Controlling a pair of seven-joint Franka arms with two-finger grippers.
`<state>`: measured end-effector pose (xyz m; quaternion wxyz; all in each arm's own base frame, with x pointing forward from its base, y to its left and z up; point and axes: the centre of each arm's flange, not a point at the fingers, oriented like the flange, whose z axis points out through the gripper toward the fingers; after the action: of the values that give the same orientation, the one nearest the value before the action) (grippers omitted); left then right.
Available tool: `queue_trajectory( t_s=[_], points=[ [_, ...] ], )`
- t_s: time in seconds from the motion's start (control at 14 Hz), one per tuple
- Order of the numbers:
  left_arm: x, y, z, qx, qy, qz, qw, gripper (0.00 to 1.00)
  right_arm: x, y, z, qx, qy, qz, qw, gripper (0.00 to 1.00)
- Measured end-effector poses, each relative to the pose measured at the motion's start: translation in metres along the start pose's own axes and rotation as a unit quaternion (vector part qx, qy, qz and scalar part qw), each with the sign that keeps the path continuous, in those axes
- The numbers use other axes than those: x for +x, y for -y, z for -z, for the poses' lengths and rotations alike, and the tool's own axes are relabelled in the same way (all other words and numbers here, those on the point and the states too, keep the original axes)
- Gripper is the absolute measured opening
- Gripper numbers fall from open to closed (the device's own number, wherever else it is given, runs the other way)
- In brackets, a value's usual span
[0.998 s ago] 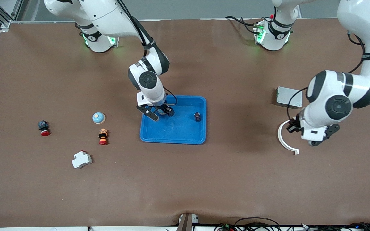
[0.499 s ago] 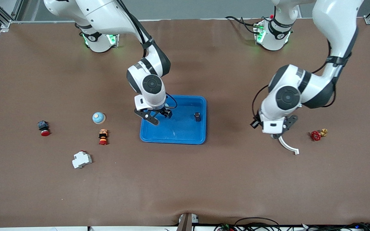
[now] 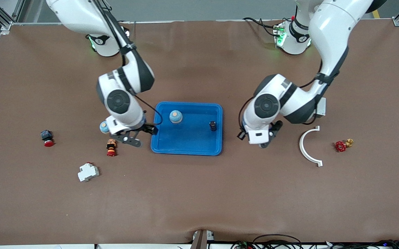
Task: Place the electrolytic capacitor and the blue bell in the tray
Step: 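Carry the capacitor to the tray while the right gripper reaches the other bell, then release the capacitor and withdraw the left gripper while the right gripper lowers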
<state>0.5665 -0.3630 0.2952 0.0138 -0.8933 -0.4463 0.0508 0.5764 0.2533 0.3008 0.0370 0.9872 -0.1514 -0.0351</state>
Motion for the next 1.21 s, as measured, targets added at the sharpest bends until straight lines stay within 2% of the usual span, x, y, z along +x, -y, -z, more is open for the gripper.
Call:
queue_trajectory(
  t_s=[0.29,0.5,0.78,1.0,1.21],
  points=[
    [-0.023,-0.025,-0.011,-0.050,0.001,0.014,0.999,0.36,0.035,-0.084,0.009,0.007,0.008,0.054,0.998,1.00],
    [-0.044,-0.037,-0.032,-0.081,0.012,0.019,0.997,0.36,0.036,-0.130,0.011,0.011,0.014,0.076,0.997,1.00],
    [-0.082,-0.054,-0.065,-0.096,-0.019,0.058,0.994,0.36,0.024,-0.166,-0.006,0.029,-0.016,0.093,0.995,1.00],
    [-0.108,-0.064,-0.089,-0.098,-0.038,0.079,0.991,0.36,0.019,-0.193,-0.036,0.040,-0.052,0.103,0.993,1.00],
    [-0.110,-0.071,-0.090,-0.104,-0.038,0.082,0.990,0.60,0.017,-0.221,-0.060,0.046,-0.083,0.109,0.990,1.00]
  ],
)
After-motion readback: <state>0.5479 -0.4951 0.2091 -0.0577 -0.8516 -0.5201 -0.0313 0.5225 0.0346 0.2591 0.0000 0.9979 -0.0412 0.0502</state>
